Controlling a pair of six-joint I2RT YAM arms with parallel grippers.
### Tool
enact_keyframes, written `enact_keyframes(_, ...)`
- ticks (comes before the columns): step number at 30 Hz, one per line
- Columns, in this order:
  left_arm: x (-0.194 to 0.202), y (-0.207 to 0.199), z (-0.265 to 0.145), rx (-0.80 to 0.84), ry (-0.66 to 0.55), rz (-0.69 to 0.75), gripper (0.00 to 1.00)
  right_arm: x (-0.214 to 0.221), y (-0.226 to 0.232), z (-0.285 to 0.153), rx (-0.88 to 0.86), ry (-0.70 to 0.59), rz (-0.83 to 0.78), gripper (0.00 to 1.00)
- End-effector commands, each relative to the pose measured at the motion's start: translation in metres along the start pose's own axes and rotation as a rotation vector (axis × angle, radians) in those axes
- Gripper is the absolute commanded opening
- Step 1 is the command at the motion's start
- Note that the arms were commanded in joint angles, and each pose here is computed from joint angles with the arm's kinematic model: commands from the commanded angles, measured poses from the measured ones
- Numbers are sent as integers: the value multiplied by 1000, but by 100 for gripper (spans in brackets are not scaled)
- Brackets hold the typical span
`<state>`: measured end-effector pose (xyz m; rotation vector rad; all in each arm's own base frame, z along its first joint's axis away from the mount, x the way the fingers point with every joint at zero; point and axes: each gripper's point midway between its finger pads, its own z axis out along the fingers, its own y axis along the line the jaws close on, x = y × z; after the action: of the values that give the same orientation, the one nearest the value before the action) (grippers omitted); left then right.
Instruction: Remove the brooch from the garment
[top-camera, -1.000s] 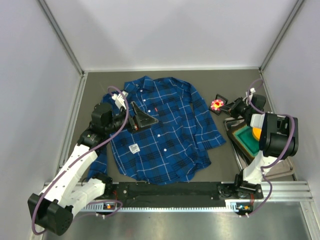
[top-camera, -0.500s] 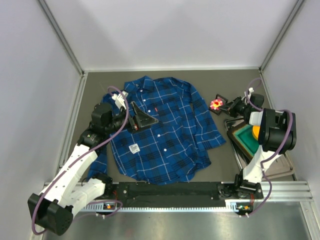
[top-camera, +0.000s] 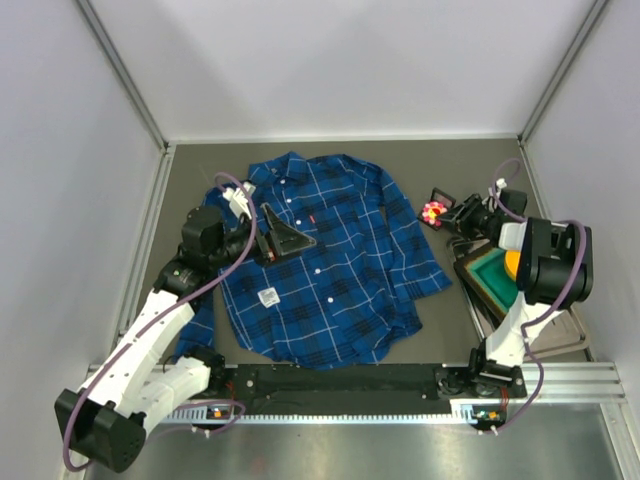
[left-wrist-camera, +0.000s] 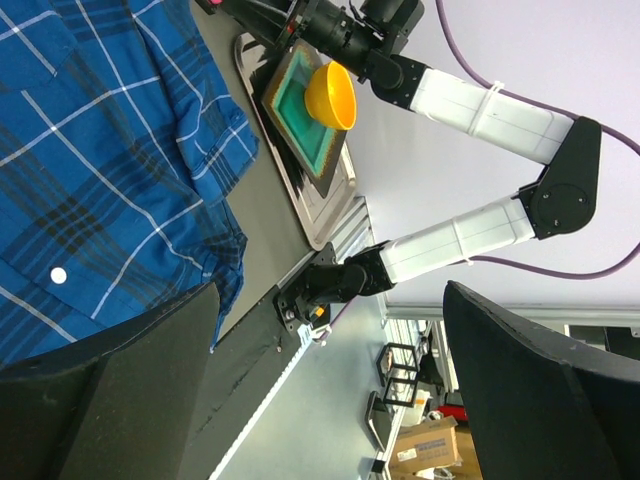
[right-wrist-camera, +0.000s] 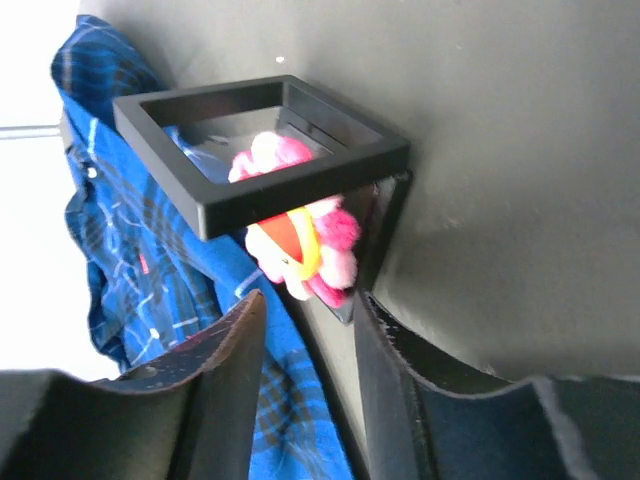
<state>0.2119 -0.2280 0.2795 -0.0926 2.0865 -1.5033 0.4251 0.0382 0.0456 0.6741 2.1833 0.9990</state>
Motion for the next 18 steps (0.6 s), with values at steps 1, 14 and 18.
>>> enact_keyframes(1,-6,-18,-6,61,-25,51,98,-17,21,-19,48,-47,-102,42)
enact_keyframes(14,-23,-42,-21,8,-66,186,98,55,94,-161,607,-67,-616,70)
enact_keyframes(18,-27,-58,-37,-15,-105,208,98,87,158,-219,427,-91,-695,80)
